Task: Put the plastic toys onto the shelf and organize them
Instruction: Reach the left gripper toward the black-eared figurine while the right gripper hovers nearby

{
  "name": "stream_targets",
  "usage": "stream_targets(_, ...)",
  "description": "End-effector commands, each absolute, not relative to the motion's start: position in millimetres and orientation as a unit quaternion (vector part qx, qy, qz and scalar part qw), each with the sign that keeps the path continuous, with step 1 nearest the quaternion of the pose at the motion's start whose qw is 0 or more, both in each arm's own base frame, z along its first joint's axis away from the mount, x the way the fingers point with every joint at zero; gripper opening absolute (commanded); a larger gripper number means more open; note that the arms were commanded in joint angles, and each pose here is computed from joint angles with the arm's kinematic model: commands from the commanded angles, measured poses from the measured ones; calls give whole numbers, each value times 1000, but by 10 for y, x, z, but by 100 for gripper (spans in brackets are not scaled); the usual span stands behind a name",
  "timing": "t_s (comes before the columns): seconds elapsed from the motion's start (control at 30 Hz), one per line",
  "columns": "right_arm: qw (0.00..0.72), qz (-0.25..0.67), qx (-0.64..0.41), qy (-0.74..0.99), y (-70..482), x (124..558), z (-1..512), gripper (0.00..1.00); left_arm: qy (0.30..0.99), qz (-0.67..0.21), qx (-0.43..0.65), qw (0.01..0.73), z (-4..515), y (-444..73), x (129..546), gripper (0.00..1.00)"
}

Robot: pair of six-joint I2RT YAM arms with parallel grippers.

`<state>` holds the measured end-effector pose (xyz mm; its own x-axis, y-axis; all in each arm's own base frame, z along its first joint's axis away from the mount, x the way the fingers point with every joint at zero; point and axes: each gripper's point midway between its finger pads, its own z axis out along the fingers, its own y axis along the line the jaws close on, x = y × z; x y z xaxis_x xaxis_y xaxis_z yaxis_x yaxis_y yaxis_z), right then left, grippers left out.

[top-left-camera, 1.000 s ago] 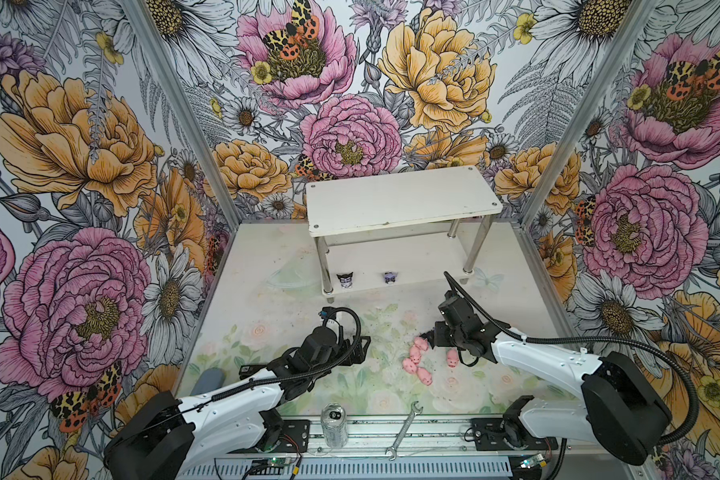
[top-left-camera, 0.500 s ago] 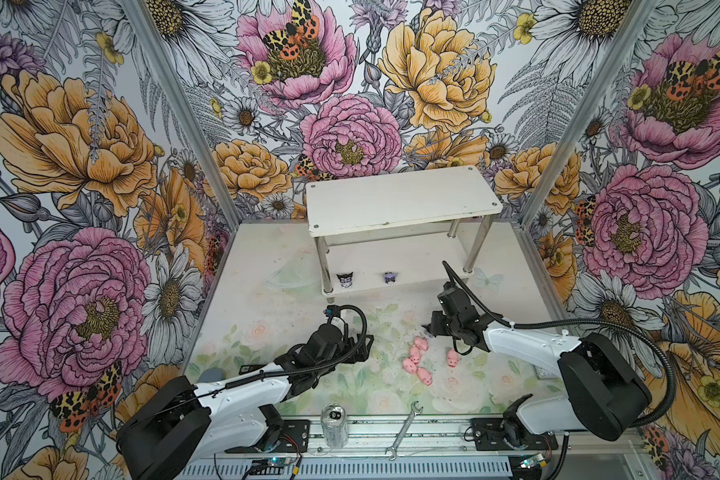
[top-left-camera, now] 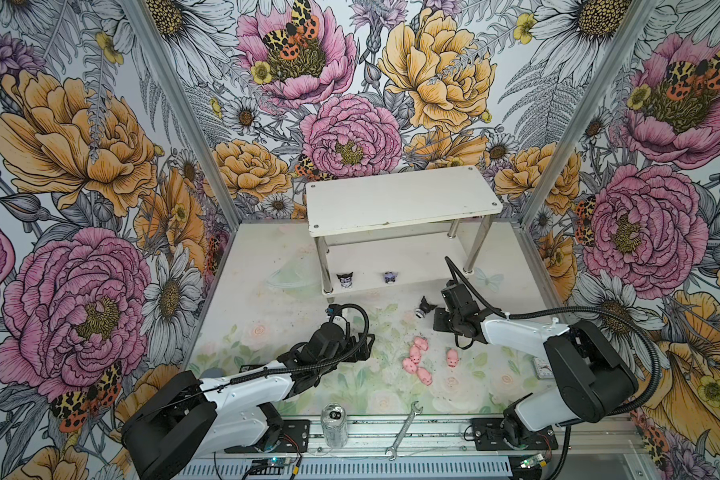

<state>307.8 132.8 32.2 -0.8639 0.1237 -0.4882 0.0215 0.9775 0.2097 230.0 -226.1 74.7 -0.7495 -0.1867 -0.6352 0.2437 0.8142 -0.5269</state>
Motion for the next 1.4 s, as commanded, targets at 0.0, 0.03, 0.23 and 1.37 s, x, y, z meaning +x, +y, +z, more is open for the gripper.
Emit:
stream_targets(0.0,281,97,38,954,1264,3048,582,0,873,-319,27,369,900,-2374,2368,97)
stream_targets(0.03,287,102,38,952,1267,3040,642,0,873,-320,28,368,897,-2381,2371,97)
stream_targets(0.23,295,153,32,943,1454,3113,874,54,876,-321,38,358,848,-2479,2397,96)
stream_targets(1.37,261,242,7,934,2027,3175,567,15,886,-263,88,372,874,-2823,2386,89)
